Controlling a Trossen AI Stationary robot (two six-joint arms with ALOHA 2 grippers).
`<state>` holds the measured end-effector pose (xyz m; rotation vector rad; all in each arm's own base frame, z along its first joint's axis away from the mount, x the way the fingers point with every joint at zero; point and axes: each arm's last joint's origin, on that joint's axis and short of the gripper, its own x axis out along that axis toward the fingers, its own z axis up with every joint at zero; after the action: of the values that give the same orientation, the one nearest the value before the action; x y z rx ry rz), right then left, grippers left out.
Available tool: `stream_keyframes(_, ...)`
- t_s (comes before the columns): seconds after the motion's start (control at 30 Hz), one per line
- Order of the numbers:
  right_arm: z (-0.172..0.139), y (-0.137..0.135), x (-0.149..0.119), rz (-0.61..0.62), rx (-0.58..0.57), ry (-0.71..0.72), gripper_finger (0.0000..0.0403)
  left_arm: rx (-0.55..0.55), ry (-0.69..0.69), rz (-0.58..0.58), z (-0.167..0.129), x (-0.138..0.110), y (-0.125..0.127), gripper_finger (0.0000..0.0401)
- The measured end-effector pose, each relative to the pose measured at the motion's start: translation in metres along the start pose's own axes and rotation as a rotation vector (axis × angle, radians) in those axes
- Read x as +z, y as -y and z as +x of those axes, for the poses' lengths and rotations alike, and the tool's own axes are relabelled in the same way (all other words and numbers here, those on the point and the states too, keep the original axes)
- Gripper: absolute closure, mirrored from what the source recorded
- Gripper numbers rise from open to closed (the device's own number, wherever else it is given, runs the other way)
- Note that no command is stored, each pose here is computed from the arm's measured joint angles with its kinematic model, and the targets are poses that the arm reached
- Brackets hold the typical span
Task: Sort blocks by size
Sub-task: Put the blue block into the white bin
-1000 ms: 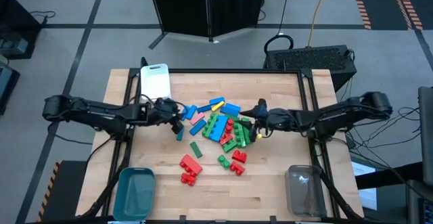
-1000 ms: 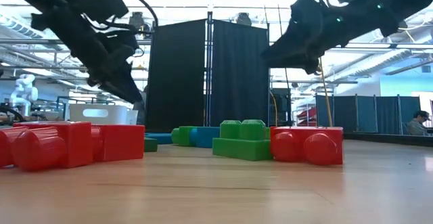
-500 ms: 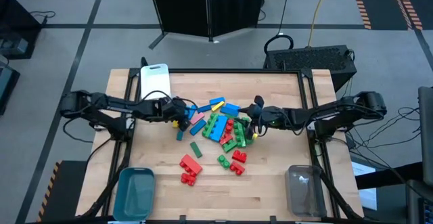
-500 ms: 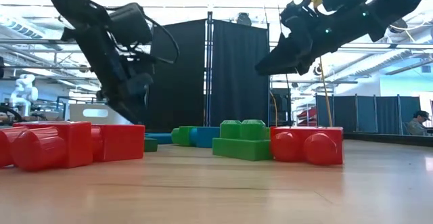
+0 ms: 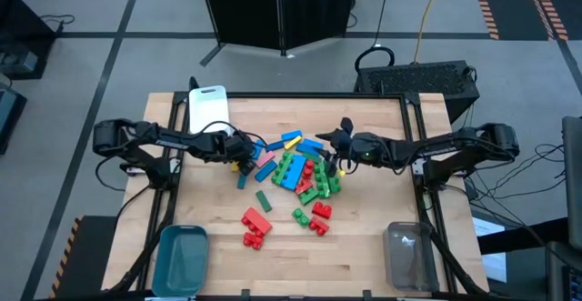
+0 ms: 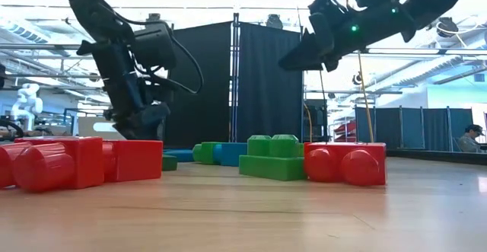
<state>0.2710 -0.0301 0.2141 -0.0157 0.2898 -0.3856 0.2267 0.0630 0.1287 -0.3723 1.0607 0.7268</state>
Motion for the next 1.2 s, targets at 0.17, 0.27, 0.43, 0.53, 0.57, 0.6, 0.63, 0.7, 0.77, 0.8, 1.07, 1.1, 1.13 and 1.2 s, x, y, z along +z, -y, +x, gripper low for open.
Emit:
stream_keyframes(0.17, 0.001, 0.0, 0.001, -0.054, -0.001, -0.019, 0.0227, 0.001, -0.003, 0.002, 0.001, 0.0, 0.0, 0.0159)
stream_keyframes(0.27, 0.001, 0.0, 0.0, -0.091, -0.002, -0.03, 0.0227, 0.0, -0.003, 0.001, 0.001, 0.0, 0.001, 0.017)
stream_keyframes(0.43, 0.002, 0.004, 0.0, -0.167, -0.019, -0.034, 0.0227, -0.028, -0.004, -0.004, 0.001, 0.0, 0.002, 0.0216)
stream_keyframes(0.53, 0.003, 0.011, 0.002, -0.161, -0.045, -0.017, 0.0227, -0.041, -0.008, -0.004, 0.001, 0.0, 0.002, 0.0244)
stream_keyframes(0.57, 0.004, 0.013, 0.003, -0.156, -0.052, -0.008, 0.0227, -0.046, -0.009, -0.004, 0.001, 0.0, 0.002, 0.0253)
stream_keyframes(0.6, 0.004, 0.015, 0.004, -0.151, -0.059, 0.002, 0.0227, -0.047, -0.009, -0.004, 0.001, 0.0, 0.002, 0.0261)
stream_keyframes(0.63, 0.005, 0.016, 0.006, -0.146, -0.065, 0.013, 0.0227, -0.05, -0.01, -0.004, 0.001, 0.001, 0.003, 0.0269)
stream_keyframes(0.7, 0.005, 0.019, 0.007, -0.147, -0.076, 0.024, 0.0227, -0.051, -0.01, -0.004, 0.001, 0.001, 0.003, 0.0283)
stream_keyframes(0.77, 0.006, 0.021, 0.007, -0.147, -0.083, 0.023, 0.0227, -0.05, -0.011, -0.003, 0.001, 0.001, 0.003, 0.0293)
stream_keyframes(0.8, 0.006, 0.021, 0.007, -0.147, -0.085, 0.023, 0.0227, -0.049, -0.013, -0.003, 0.0, 0.002, 0.003, 0.0297)
stream_keyframes(1.07, 0.006, 0.023, 0.005, -0.117, -0.09, 0.007, 0.0227, -0.056, 0.001, 0.013, -0.013, 0.023, 0.009, 0.0304)
stream_keyframes(1.1, 0.006, 0.023, 0.004, -0.105, -0.089, -0.004, 0.0227, -0.057, 0.005, 0.019, -0.016, 0.027, 0.01, 0.0304)
stream_keyframes(1.13, 0.006, 0.023, 0.002, -0.091, -0.088, -0.021, 0.0227, -0.061, 0.012, 0.019, -0.019, 0.032, 0.012, 0.0305)
stream_keyframes(1.2, 0.006, 0.023, -0.001, -0.067, -0.084, -0.056, 0.0227, -0.061, 0.013, 0.024, -0.024, 0.039, 0.013, 0.0305)
